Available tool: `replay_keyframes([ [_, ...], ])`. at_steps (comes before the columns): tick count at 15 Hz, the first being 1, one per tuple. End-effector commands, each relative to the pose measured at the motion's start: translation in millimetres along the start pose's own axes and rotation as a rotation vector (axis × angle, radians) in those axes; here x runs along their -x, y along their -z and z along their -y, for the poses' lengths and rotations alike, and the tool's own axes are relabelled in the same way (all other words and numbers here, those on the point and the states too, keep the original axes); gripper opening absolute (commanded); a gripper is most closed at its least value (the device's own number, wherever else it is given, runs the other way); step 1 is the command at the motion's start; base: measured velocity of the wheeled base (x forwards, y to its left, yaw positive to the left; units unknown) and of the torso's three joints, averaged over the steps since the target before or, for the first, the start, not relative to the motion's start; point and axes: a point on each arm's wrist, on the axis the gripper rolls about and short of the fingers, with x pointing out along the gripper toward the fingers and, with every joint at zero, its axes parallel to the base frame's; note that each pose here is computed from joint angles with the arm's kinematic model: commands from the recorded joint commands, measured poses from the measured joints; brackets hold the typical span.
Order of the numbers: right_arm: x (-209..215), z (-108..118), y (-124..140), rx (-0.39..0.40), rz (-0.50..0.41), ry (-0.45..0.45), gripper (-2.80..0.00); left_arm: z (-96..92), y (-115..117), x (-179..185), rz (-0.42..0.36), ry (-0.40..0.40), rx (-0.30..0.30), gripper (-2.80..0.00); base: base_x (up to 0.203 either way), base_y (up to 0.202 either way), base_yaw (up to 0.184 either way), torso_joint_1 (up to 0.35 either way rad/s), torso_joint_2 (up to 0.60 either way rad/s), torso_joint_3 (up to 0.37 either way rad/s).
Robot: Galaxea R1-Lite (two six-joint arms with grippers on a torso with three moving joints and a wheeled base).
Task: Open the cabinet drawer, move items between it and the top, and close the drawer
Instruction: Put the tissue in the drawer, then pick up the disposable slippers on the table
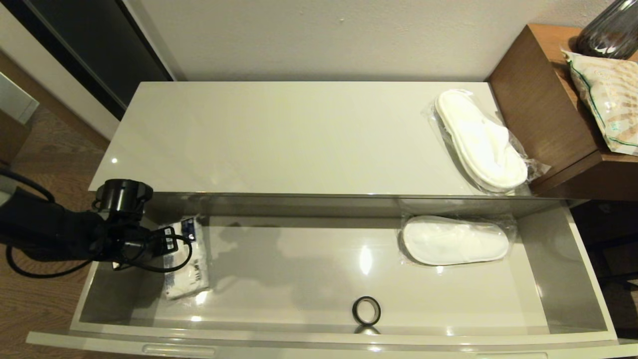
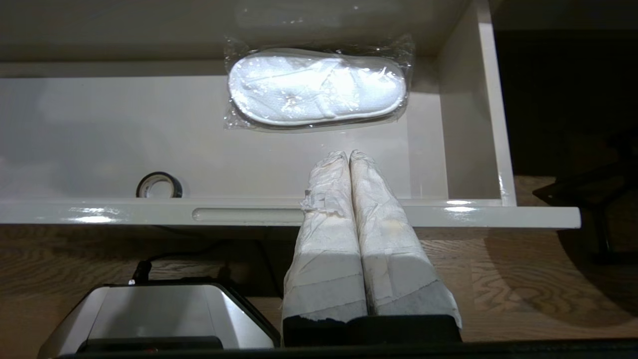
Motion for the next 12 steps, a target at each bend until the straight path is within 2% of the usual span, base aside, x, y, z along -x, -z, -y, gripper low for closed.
replay_keyframes([
  [1,0,0,0,0.0,-0.001,-0.001,-2.8,-0.4,3,-5,-0.018,-0.007,-0.001,0.0,0.0,0.0,0.0,0.0,0.0,0.0],
  [4,0,0,0,0.0,-0.001,-0.001,-2.8,-0.2,1,4,0.003,0.008,0.005,0.0,0.0,0.0,0.0,0.0,0.0,0.0],
  [6,0,0,0,0.0,-0.001,-0.001,-2.8,0.4,-5,29,0.056,0.034,0.008,0.0,0.0,0.0,0.0,0.0,0.0,0.0],
  [9,0,0,0,0.0,-0.001,-0.001,-2.8,3.1,-3,103,0.156,0.112,-0.016,0.0,0.0,0.0,0.0,0.0,0.0,0.0],
  [10,0,0,0,0.0,-0.001,-0.001,-2.8,1.7,3,132,0.179,0.142,-0.03,-2.8,0.0,0.0,0.0,0.0,0.0,0.0],
  [12,0,0,0,0.0,-0.001,-0.001,-2.8,-8.3,19,189,0.213,0.198,-0.064,-2.8,0.0,0.0,0.0,0.0,0.0,0.0],
])
